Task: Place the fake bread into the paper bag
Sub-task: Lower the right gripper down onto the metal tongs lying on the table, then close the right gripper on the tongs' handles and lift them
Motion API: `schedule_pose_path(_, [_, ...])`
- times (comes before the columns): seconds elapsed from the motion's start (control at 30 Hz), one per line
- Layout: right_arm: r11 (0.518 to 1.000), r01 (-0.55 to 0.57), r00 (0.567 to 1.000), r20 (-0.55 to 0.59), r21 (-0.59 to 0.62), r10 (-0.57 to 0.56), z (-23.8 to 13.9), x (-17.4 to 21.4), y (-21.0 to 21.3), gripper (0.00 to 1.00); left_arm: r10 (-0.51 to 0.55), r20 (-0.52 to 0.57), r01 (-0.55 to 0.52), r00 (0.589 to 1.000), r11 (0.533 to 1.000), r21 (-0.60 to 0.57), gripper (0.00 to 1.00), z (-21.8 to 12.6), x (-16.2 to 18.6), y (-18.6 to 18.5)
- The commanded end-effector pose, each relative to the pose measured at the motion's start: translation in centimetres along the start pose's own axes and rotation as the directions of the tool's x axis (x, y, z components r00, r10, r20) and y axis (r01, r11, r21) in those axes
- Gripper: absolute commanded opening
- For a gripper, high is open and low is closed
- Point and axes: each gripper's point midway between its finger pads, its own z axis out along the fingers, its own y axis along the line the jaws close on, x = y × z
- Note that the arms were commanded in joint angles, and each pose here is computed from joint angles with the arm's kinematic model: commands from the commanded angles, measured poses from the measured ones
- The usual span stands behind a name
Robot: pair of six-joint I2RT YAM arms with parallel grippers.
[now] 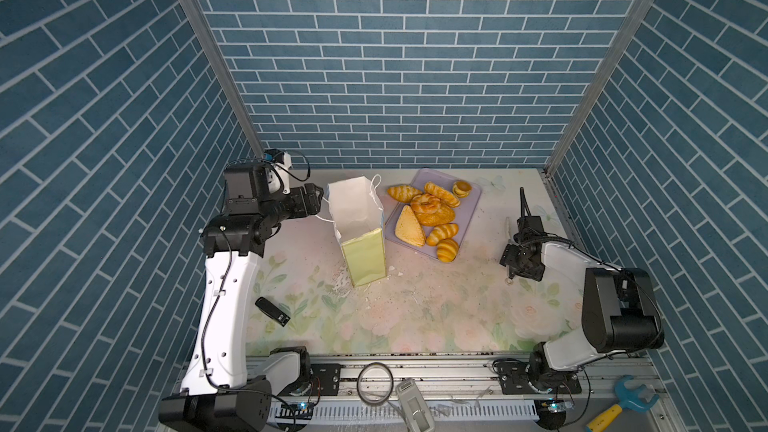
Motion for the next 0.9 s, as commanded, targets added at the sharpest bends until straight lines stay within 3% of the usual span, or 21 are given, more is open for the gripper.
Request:
schedule_pose_path(0.0, [0.999,-0.053,0.998,0.033,0.01,0.053,0.1,-1.5,0.2,0.78,0.031,0.034,-0.031,0.999,1.0,-0.006,0.85,-0.4,-1.4,-0.1])
schedule_pose_path(0.23, [1.0,-0.023,0.998,0.055,0.003,0.023,0.8,-2.2,0.6,0.74,0.016,0.032,-0.016,0.999,1.0,-0.004,0.85,-0.2,-1.6,-0.1])
schedule_pose_path(0.57, [0.997,0.071,0.997,0.015,-0.043,-0.071,1.2,-2.7,2.1,0.54,0.017,0.048,-0.017,0.999,1.0,-0.001,0.85,-0.4,-2.3,-0.3])
schedule_pose_path(0.87, [0.959,0.233,0.969,-0.042,-0.162,-0.242,0.8,-2.6,5.8,0.48,0.006,0.068,-0.005,0.998,1.0,-0.023,0.85,-0.4,-2.6,0.1])
